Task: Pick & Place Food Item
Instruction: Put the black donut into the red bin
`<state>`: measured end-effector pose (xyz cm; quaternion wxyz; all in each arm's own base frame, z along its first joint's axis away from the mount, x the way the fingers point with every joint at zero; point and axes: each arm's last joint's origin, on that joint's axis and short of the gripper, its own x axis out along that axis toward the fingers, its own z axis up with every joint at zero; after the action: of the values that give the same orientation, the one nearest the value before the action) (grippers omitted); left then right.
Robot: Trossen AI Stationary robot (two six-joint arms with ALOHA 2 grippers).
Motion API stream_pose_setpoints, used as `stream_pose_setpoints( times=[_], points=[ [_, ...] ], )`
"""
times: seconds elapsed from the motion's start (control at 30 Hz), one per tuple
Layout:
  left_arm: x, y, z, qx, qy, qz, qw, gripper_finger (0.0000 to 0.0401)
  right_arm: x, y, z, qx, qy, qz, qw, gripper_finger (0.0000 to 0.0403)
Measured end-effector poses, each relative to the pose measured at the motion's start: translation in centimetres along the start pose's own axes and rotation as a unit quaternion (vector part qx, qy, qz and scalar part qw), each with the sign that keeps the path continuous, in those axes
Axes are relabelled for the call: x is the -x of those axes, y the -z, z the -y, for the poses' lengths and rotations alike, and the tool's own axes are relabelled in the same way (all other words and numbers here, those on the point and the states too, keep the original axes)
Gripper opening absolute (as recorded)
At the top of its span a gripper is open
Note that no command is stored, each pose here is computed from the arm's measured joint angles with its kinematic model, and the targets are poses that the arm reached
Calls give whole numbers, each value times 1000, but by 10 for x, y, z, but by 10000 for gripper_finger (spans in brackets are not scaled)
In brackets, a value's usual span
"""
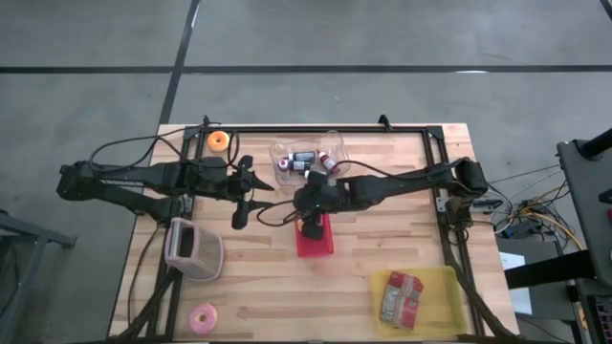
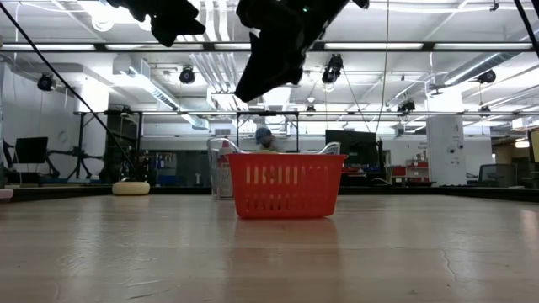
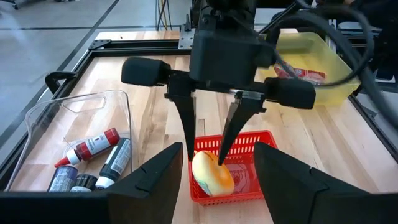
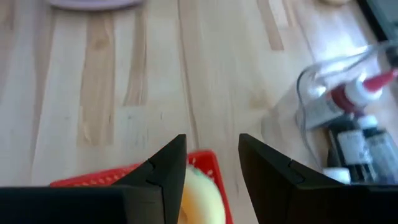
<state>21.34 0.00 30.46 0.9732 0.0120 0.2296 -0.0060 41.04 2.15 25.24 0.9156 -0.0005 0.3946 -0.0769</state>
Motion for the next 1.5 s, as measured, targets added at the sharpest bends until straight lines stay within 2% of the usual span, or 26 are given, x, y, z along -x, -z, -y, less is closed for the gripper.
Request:
stream_pose_setpoints(
  times=[0.2, 0.33, 0.57, 0.77, 0.9, 1.17, 1.5],
  points=[
    [0, 0, 0, 0, 0, 0, 1000, 202, 14, 5, 10, 9, 1, 64, 998, 133],
    [0, 0, 0, 0, 0, 0, 1000, 202, 23, 23, 19, 11, 4, 120, 993, 132],
    [0, 0, 0, 0, 0, 0, 1000, 202, 41, 71, 47, 4, 21, 222, 975, 130],
    [0, 0, 0, 0, 0, 0, 1000, 202, 71, 98, 79, -21, -51, 272, 961, 130],
    [0, 0, 0, 0, 0, -1, 1000, 202, 80, 112, 95, -29, -75, 303, 950, 130],
    [-1, 0, 0, 0, 0, -3, 1000, 202, 80, 123, 111, -43, -56, 307, 949, 130],
    [-2, 0, 0, 0, 0, -3, 1000, 202, 79, 125, 111, -43, -56, 304, 950, 130]
  ],
)
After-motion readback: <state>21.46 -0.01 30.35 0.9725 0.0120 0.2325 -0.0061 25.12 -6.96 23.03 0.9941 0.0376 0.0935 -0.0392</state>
